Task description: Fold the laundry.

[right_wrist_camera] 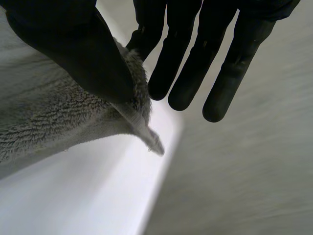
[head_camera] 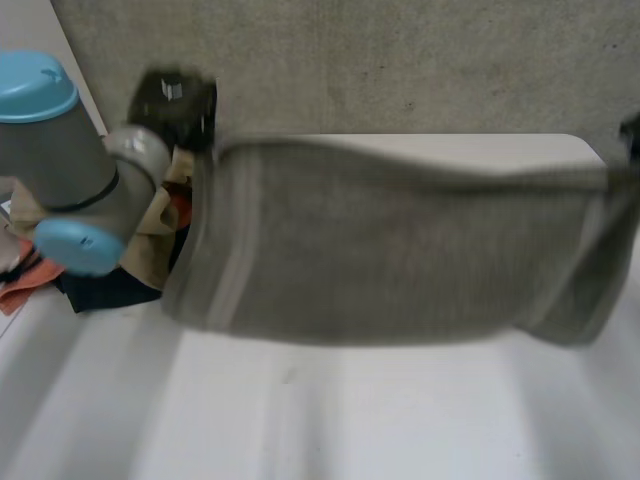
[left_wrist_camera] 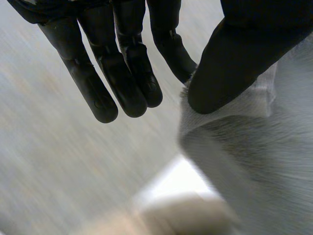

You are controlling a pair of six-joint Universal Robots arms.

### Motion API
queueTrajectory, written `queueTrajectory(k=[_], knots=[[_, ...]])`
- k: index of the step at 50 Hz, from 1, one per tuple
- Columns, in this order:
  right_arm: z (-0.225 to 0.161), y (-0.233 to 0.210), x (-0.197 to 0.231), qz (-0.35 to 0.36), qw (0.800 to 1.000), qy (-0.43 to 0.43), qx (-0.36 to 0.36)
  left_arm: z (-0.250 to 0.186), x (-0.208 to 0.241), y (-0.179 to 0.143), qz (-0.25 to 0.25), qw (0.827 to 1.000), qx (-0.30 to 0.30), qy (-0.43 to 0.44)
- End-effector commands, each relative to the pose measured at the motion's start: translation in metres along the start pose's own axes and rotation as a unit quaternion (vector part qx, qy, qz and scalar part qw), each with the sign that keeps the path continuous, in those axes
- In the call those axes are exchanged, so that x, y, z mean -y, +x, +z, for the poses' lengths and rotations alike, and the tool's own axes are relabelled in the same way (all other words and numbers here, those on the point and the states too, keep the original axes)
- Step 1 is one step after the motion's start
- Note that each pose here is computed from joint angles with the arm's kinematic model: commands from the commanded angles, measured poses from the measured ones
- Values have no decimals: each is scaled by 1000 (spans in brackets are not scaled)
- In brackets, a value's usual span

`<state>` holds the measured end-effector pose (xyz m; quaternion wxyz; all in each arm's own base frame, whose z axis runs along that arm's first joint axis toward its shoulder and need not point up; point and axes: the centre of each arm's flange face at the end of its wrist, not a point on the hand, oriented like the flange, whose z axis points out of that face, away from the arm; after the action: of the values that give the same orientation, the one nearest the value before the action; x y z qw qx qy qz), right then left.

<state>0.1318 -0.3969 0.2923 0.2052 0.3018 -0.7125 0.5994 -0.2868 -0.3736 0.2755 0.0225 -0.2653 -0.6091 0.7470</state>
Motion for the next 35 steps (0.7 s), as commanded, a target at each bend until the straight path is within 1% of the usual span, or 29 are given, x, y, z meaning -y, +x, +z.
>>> queueTrajectory(k=[1,3,4,6,7,11,12,15,16,18,19,20,21,22,24,26,29,30,32,33,34,35], knots=[[10,64,81,102,929,269,-233,39,87,-40,9,955,119,272],[4,70,88,107,912,303,-255,40,98,-48,-3,944,140,300],[0,72,92,105,907,314,-260,40,100,-53,-8,941,148,303],[-2,70,92,103,909,313,-255,41,100,-56,-16,941,154,300],[-1,68,92,103,911,310,-252,42,95,-56,-21,944,153,291],[5,47,82,107,930,280,-215,42,75,-46,-27,956,141,254],[10,38,76,106,938,266,-197,42,70,-44,-28,959,139,245],[17,25,64,106,948,245,-172,39,49,-36,-28,968,128,214],[22,14,55,105,955,229,-154,38,43,-33,-28,970,123,206],[28,3,42,105,963,208,-135,36,31,-27,-29,975,114,187],[31,-4,34,105,968,194,-123,32,19,-17,-29,980,100,167],[36,-18,19,104,976,163,-99,30,11,-13,-30,983,93,154],[39,-26,10,102,980,147,-86,27,4,-10,-29,985,86,143],[41,-34,2,98,984,131,-73,22,-13,0,-32,990,71,117],[45,-56,-18,89,991,92,-37,14,-28,11,-32,994,53,90],[46,-68,-29,82,994,73,-19,2,-52,25,-31,998,30,44],[45,-86,-44,69,997,45,6,-11,-75,38,-33,999,10,-3],[44,-89,-47,67,997,39,10,-20,-84,46,-27,999,-5,-34],[39,-96,-57,49,998,15,26,-31,-91,53,-16,997,-21,-68],[35,-97,-61,43,999,4,33,-37,-95,56,-10,996,-31,-87],[31,-101,-65,34,998,-7,43,-52,-103,63,3,990,-50,-129],[22,-107,-73,18,997,-35,66,-59,-105,63,10,987,-57,-148]])
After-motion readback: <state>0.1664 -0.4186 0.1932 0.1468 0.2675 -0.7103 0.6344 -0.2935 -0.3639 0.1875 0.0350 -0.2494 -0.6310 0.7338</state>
